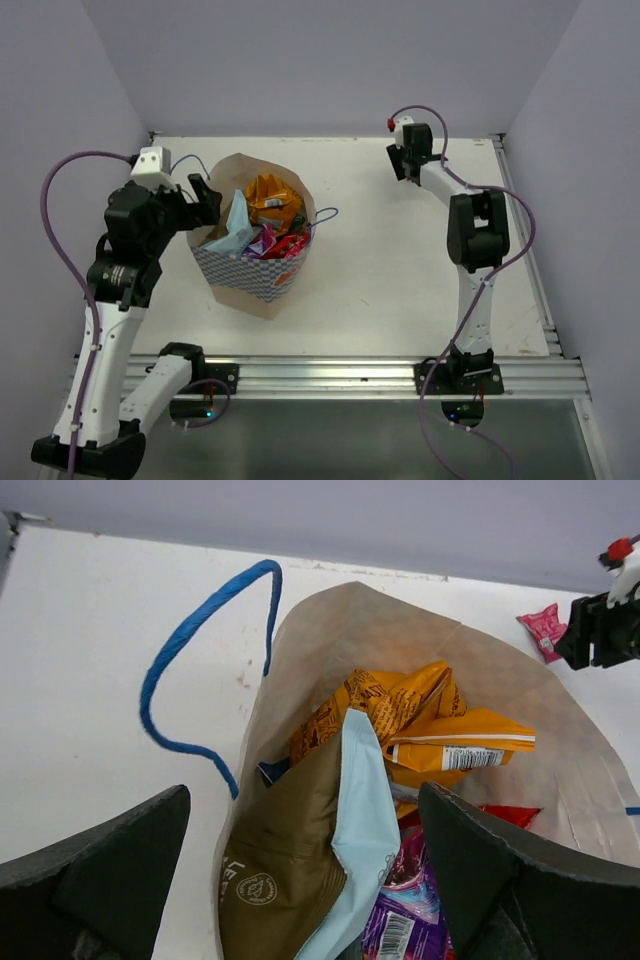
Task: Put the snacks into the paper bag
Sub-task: Pick up the snack from the center of the board.
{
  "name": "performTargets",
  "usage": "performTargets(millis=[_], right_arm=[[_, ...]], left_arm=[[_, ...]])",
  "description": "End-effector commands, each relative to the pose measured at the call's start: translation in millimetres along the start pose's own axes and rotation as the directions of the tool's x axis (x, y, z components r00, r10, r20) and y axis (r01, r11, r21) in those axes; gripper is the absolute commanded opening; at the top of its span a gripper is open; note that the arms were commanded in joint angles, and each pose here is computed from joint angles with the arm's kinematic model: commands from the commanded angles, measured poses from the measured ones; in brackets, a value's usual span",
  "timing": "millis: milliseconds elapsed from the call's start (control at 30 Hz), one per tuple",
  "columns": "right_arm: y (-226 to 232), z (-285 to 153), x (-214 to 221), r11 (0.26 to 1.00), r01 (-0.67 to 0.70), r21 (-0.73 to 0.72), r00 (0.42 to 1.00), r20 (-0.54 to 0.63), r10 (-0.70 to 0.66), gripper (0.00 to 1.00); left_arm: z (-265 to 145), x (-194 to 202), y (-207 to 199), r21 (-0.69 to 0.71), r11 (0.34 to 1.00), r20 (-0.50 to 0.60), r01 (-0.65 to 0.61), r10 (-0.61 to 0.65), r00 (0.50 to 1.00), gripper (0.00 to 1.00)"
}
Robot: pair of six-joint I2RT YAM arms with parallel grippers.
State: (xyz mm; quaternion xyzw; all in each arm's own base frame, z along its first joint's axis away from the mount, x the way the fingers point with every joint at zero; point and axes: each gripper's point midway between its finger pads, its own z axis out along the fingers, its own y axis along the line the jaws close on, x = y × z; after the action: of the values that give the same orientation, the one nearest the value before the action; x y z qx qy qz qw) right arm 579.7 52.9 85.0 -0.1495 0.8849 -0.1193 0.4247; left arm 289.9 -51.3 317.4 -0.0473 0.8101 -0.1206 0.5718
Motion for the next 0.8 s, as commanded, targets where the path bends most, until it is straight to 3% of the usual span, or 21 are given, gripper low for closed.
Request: performTargets(millis=[0, 133, 400, 767], right_arm=[[-8.2, 11.6, -11.7, 0.993, 0.095, 0.066, 0.996, -0.002, -0.095, 0.58], [5.0, 26.9, -14.7, 0.99, 0.126, 0.064, 0.992, -0.007, -0.126, 0.49], [13.1, 50.8, -6.9, 0.968, 0.202, 0.148, 0.979, -0.058, -0.195, 0.47], [6.3, 67.4, 8.1, 0.909, 0.306, 0.283, 0.951, -0.137, -0.277, 0.41]], left_arm=[[-26.8, -23.8, 8.3, -0.044, 0.998, 0.123, -0.042, 0.047, 0.991, 1.0], [-42.2, -15.0, 26.7, -0.121, 0.992, 0.186, -0.049, 0.071, 0.98, 1.0], [-64.8, 17.7, 92.6, -0.405, 0.913, 0.311, 0.052, 0.084, 0.947, 1.0], [-68.0, 43.6, 118.6, -0.487, 0.858, 0.376, 0.162, 0.039, 0.926, 1.0]])
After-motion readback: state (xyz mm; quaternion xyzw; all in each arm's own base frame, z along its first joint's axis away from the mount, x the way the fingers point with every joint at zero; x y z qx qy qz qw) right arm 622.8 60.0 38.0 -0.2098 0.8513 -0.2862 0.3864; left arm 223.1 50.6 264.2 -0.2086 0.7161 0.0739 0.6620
